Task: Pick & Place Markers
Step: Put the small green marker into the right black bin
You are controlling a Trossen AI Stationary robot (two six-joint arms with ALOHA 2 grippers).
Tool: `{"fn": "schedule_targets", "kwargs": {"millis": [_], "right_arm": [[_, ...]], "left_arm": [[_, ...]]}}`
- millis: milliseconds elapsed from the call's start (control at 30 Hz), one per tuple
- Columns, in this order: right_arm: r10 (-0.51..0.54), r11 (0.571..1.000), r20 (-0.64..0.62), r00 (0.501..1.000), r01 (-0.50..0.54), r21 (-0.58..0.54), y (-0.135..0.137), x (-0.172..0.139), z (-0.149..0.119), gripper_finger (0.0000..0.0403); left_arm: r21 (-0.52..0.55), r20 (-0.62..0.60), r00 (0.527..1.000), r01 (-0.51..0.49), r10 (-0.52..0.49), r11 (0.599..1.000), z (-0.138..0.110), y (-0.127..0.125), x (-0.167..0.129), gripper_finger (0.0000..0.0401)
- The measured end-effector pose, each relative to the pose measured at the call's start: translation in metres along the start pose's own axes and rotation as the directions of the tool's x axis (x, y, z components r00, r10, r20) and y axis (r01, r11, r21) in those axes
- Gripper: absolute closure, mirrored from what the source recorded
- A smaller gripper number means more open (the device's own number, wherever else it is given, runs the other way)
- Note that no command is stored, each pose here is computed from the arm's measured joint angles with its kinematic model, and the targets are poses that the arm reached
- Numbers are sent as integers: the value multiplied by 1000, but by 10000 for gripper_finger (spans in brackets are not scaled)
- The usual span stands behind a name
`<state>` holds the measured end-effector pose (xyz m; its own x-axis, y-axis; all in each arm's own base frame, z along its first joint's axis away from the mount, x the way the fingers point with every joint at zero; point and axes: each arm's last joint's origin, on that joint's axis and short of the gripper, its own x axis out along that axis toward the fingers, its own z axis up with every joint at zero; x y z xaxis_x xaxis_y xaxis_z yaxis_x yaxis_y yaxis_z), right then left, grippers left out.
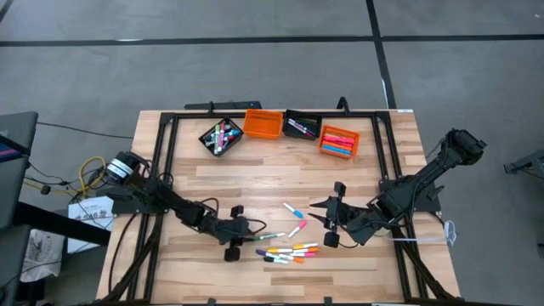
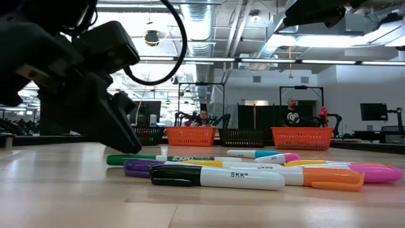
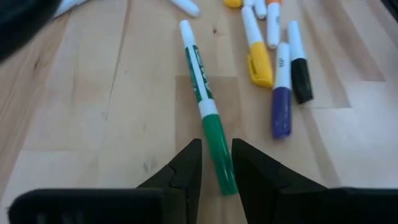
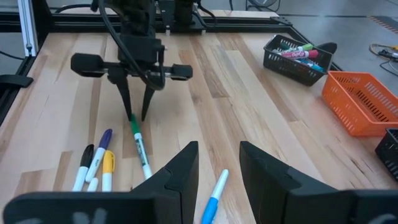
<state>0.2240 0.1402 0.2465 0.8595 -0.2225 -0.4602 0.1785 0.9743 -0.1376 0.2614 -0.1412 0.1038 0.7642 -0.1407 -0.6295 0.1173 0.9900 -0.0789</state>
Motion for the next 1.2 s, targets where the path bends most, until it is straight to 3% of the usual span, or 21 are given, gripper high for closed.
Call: {"fn": "schedule_targets", "kwargs": {"millis": [300, 533, 833, 1000, 1200], "right_arm": [[0, 1000, 0, 1000, 0, 0, 0, 0, 0, 295], [0, 1000, 0, 1000, 0, 0, 0, 0, 0, 295], [-9, 1000, -1, 1000, 9, -14, -2, 2, 1, 295], [-10, 1000, -28, 1000, 10, -18, -13, 12, 3, 295], [-93, 995, -44, 995, 91, -41, -35, 27, 8, 295]], "left_arm": [[-3, -25, 999, -28, 28, 1000, -5, 0, 18, 313], [-66, -46, 998, -56, 53, 996, -6, 11, 28, 315], [-100, -76, 994, -85, 78, 991, -3, 27, 30, 364], [-67, -55, 989, -143, 139, 988, 7, 42, 24, 357], [8, 12, 974, -228, 228, 974, 30, 64, 5, 364]]}}
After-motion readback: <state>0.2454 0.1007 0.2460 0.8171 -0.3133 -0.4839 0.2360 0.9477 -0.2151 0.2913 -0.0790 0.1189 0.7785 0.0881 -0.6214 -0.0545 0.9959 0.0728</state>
